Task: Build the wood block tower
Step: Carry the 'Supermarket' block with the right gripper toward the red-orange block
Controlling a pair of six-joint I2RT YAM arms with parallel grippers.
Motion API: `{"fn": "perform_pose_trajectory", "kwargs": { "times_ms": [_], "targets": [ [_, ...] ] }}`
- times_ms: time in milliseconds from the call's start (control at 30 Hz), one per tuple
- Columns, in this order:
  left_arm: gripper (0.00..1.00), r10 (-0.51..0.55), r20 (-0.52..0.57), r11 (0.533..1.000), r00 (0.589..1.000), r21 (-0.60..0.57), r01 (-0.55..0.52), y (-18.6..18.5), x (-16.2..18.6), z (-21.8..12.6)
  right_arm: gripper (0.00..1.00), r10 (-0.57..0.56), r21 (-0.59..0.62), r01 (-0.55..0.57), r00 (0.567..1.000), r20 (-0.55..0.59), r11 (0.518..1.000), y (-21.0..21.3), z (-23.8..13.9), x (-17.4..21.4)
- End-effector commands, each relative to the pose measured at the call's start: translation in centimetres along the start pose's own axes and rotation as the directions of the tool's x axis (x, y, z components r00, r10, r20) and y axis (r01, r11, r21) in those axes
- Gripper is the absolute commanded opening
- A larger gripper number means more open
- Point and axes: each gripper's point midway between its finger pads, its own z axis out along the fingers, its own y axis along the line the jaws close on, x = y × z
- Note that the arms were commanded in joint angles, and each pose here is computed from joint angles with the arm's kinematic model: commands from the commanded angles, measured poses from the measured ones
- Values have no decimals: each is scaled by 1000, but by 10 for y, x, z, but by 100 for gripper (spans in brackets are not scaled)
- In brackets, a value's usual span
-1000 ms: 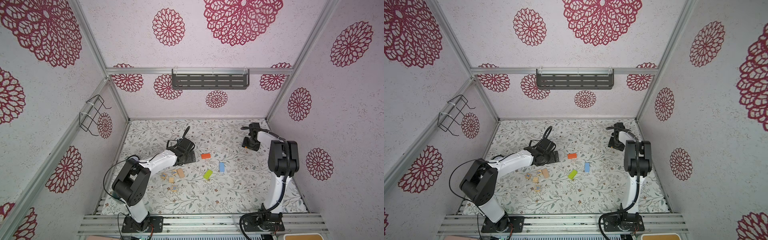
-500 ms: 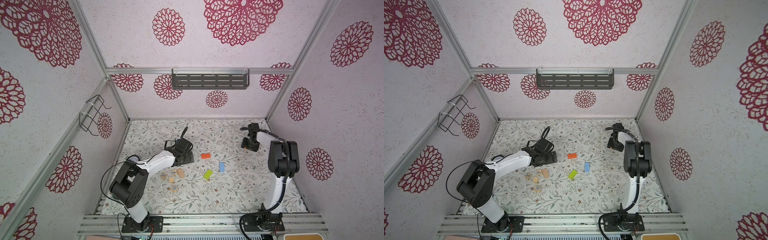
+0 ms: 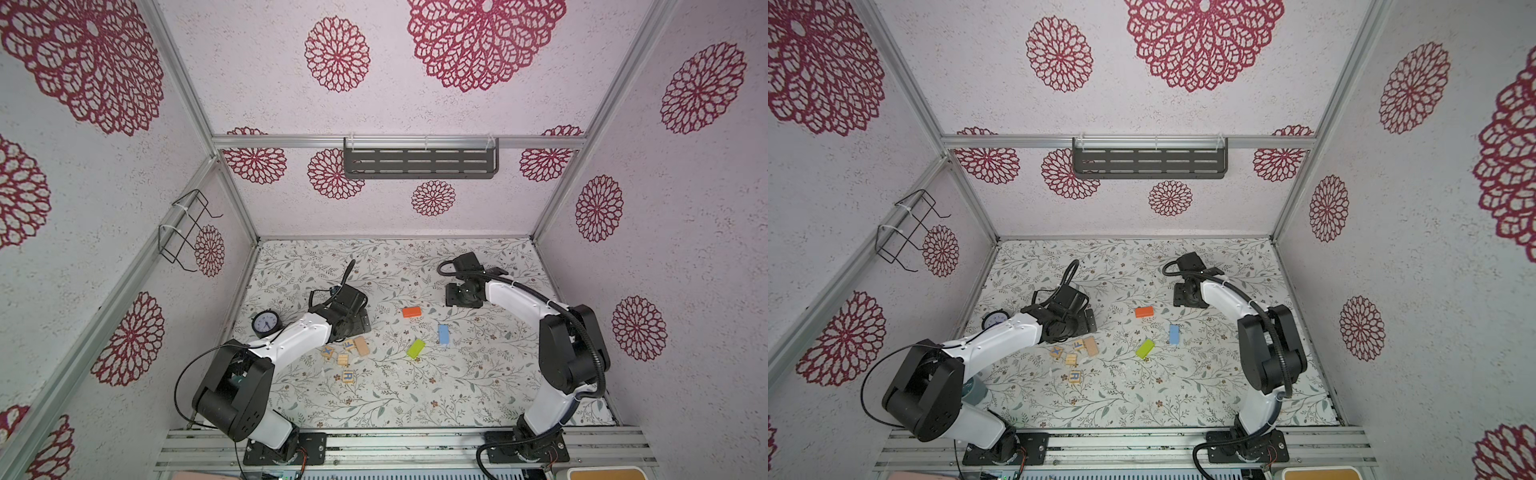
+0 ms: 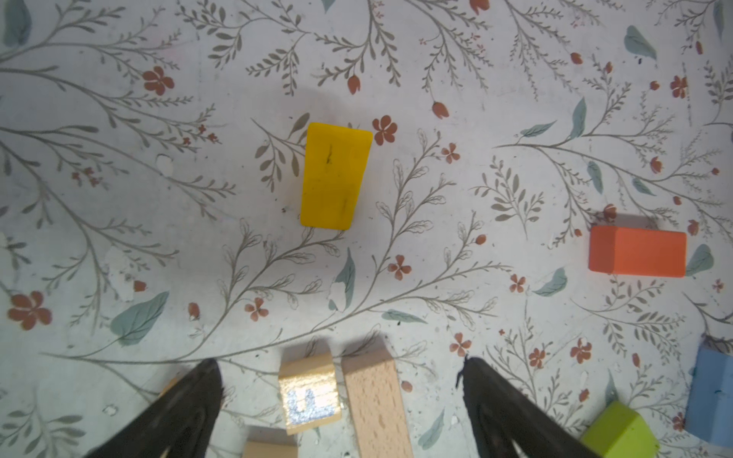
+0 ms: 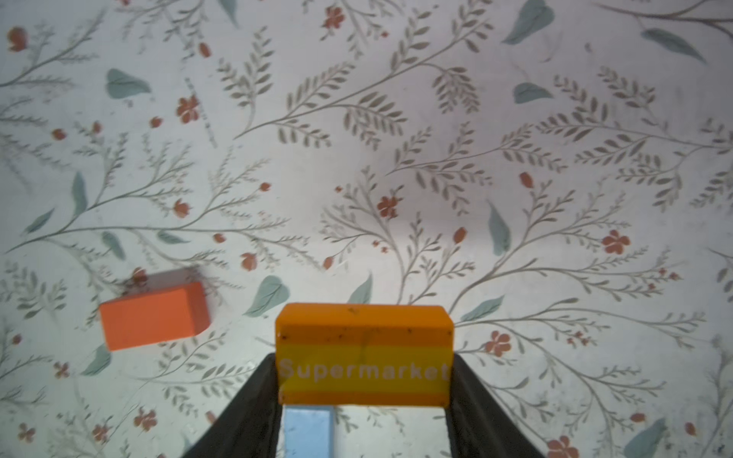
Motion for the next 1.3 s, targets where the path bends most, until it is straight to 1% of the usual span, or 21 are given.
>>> {"fn": "perform_pose_trajectory", "kwargs": {
  "times_ms": [0,167,367,500,700,900,1167,1267],
  "targets": [
    [97,-33,50,999,998,20,32,1,-10,-6,51,5,-14,-5,1000,11,1000,22,-16,8],
    [97,-42,55,999,998,25,41,8,-8,-7,52,-58,-70,57,998,-9,996,64,-17,25],
    [97,-54,58,998,997,31,53,15,-6,-6,52,-70,-73,68,997,-26,995,87,-10,41],
    [97,-67,63,997,996,47,65,17,-6,-7,53,-99,-77,97,994,-34,992,106,-8,49],
    [97,-80,64,995,995,69,75,22,-5,-8,54,-125,-66,120,989,-78,991,125,6,62],
    [97,-91,62,993,994,85,86,26,-2,-7,55,-114,-55,109,989,-100,993,127,16,69],
    [97,-103,55,990,993,102,97,25,2,-3,56,-132,24,135,985,-109,991,118,26,67],
    [97,-101,58,990,993,104,95,24,0,-3,56,-136,35,141,984,-112,989,117,31,66]
  ]
}}
